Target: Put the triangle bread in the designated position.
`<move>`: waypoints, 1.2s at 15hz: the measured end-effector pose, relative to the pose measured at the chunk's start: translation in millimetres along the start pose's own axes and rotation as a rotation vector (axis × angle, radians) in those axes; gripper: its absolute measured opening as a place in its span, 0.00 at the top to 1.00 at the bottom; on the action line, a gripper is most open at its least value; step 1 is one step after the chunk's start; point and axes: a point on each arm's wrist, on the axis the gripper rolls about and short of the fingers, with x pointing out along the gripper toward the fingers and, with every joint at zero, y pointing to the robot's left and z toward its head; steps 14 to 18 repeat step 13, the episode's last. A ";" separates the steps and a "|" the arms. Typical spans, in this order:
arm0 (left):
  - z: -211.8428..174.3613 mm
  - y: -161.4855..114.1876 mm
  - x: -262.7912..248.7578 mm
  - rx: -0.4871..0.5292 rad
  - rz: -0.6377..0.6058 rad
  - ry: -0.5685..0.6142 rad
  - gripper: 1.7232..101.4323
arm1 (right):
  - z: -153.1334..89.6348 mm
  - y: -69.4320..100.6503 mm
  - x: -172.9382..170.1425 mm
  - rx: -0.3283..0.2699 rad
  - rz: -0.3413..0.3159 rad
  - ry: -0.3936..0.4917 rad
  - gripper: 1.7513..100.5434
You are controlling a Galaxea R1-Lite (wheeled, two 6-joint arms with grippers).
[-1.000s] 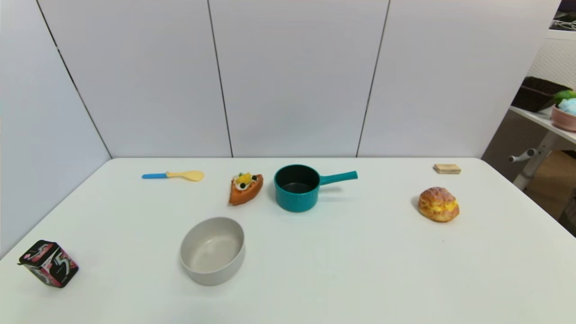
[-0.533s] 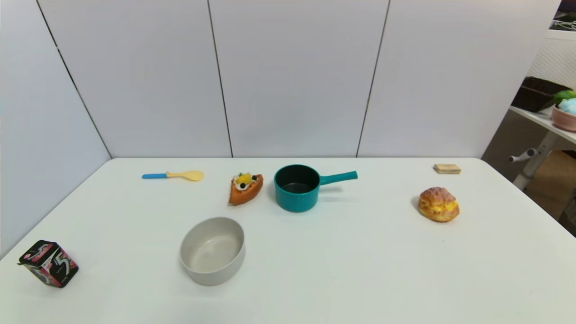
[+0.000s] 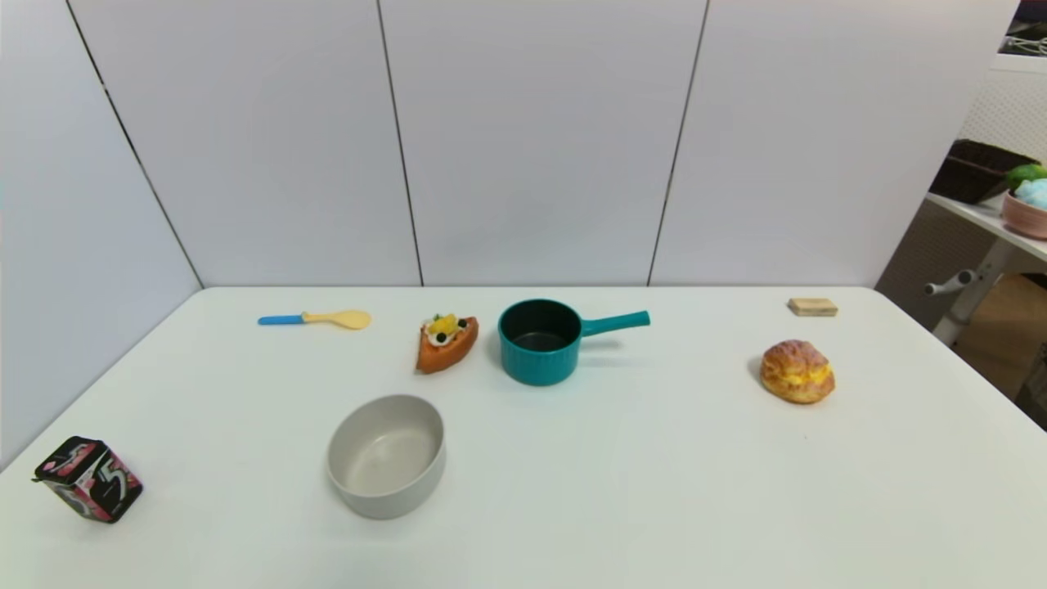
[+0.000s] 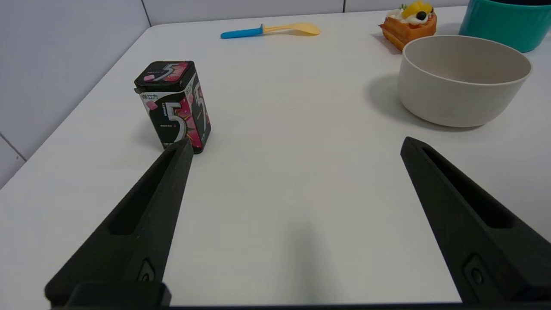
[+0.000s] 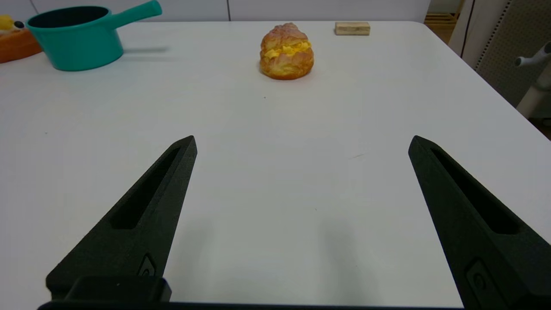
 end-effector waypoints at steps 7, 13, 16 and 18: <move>0.0 0.0 0.0 0.000 0.000 0.000 0.04 | 0.0 0.0 0.0 0.004 0.000 0.000 0.03; 0.0 0.0 0.0 0.000 0.000 0.001 0.04 | 0.0 0.0 0.0 0.005 -0.001 0.000 0.03; 0.0 0.0 0.0 0.000 0.000 0.001 0.04 | 0.0 0.0 0.0 0.005 -0.001 0.000 0.03; 0.0 0.0 0.0 0.000 0.000 0.001 0.04 | 0.0 0.0 0.0 0.005 -0.001 0.000 0.03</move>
